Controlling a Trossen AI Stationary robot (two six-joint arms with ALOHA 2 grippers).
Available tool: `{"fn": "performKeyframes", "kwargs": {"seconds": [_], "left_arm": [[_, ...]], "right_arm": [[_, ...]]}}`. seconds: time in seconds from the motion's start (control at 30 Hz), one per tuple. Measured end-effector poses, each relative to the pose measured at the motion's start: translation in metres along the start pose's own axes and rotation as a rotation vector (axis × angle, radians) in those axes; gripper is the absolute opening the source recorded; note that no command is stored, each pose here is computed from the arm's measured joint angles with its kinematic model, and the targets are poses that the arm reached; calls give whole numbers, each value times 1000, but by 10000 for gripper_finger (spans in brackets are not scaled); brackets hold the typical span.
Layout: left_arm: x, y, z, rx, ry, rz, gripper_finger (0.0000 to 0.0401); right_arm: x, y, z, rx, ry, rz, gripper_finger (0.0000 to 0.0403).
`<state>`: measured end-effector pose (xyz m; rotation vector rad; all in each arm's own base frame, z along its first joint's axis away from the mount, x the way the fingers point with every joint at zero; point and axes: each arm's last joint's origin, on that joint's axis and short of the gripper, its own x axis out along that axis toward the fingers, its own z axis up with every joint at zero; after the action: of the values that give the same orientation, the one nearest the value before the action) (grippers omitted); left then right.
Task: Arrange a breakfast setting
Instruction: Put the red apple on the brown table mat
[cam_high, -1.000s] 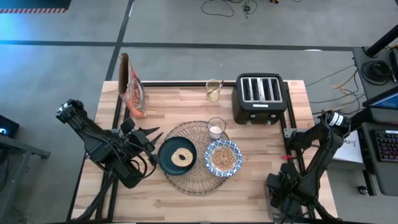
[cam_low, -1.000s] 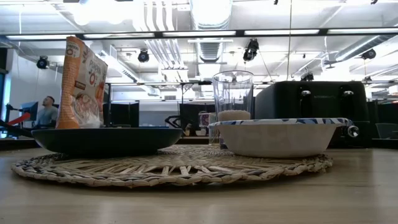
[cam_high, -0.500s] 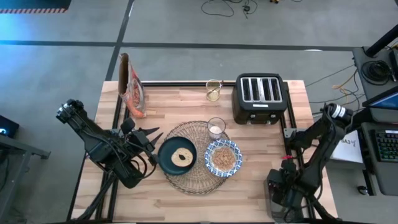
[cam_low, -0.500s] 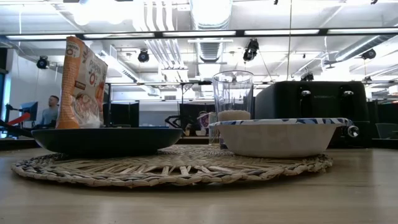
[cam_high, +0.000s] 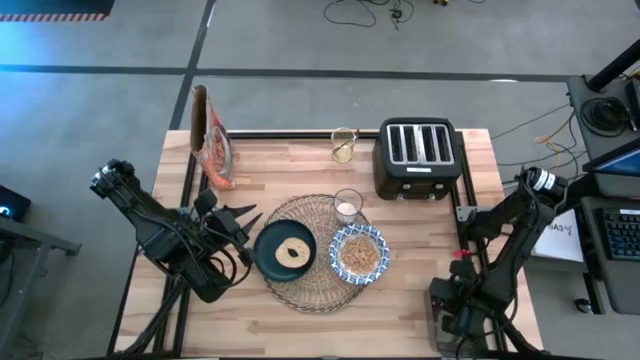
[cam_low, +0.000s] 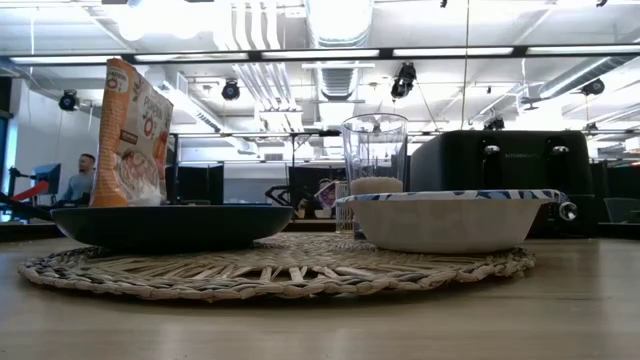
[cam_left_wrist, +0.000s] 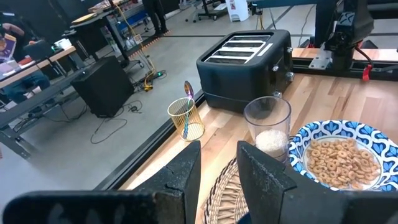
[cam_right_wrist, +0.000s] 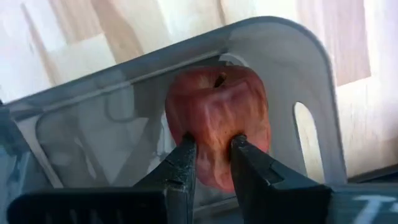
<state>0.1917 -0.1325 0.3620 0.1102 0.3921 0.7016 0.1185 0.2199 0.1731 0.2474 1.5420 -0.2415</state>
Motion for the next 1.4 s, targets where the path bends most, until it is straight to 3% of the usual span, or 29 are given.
{"fn": "performKeyframes", "kwargs": {"seconds": [0.47, 0.77, 0.9, 1.0, 1.17, 1.4], "left_arm": [[0, 0, 0, -1, 0, 0, 88], [0, 0, 0, 0, 0, 0, 88], [0, 0, 0, 0, 0, 0, 88], [0, 0, 0, 0, 0, 0, 88], [0, 0, 0, 2, 0, 1, 88], [0, 0, 0, 3, 0, 1, 88]], "right_arm": [[-88, -13, -5, -27, 39, 324, 62], [-126, -38, -6, -11, -84, 468, 63], [-136, -50, -3, -5, -239, 452, 63], [-140, -55, 2, -48, -470, 398, 63], [-146, -57, 12, -130, -864, 216, 63], [-147, -34, 30, -222, -1109, 67, 63]]}}
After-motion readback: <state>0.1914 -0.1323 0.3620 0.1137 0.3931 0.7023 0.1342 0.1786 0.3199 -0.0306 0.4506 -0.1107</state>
